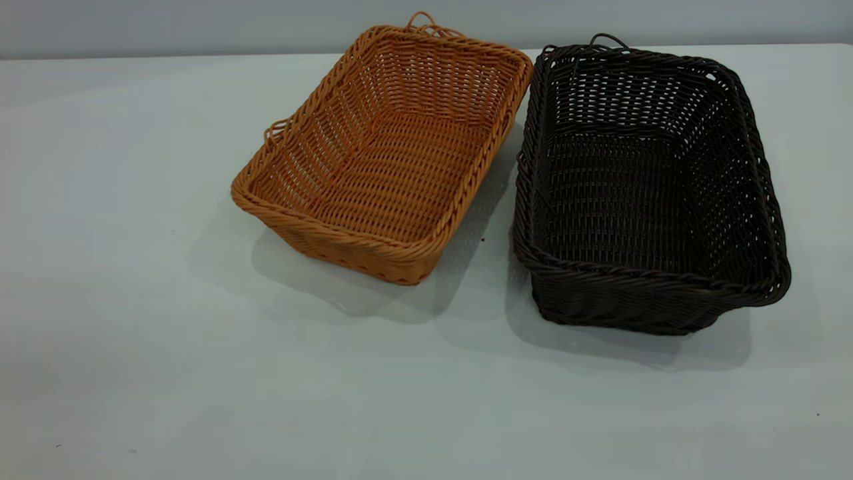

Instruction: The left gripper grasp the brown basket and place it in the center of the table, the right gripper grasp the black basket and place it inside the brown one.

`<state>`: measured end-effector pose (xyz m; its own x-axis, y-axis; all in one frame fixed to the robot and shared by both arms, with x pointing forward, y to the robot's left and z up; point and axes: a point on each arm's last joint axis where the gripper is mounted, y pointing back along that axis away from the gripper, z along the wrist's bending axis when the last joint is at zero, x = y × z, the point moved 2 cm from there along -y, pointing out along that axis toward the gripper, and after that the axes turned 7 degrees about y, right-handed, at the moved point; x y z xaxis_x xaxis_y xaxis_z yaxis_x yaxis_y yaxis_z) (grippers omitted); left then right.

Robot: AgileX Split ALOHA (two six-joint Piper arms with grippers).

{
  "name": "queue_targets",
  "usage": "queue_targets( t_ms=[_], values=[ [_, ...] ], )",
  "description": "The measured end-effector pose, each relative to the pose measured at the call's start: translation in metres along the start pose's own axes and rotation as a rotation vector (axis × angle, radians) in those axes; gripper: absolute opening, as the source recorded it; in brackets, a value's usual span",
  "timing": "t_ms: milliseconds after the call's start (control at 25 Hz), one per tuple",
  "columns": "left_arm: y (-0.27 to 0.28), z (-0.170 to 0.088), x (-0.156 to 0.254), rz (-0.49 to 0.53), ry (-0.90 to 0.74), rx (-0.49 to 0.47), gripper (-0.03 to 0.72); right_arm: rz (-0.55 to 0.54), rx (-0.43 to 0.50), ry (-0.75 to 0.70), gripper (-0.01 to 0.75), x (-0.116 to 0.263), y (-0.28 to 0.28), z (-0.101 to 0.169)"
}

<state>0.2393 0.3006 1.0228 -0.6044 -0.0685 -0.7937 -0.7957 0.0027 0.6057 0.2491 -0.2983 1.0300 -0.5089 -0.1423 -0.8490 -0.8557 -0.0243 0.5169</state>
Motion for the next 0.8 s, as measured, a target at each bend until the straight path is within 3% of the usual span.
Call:
queue_targets(
  t_ms=[280,440,800],
  values=[
    [0.0,0.0,-0.002,-0.005,0.008,0.0,0.519,0.0,0.0,0.0,0.582,0.0,0.0,0.0],
    [-0.003,-0.002,-0.027,-0.01,0.064,0.007,0.519,-0.001,-0.011,-0.005,0.582,0.0,0.0,0.001],
    [-0.097,-0.01,-0.106,0.171,0.036,0.02,0.519,-0.003,-0.025,-0.018,0.582,0.0,0.0,0.003]
  ],
)
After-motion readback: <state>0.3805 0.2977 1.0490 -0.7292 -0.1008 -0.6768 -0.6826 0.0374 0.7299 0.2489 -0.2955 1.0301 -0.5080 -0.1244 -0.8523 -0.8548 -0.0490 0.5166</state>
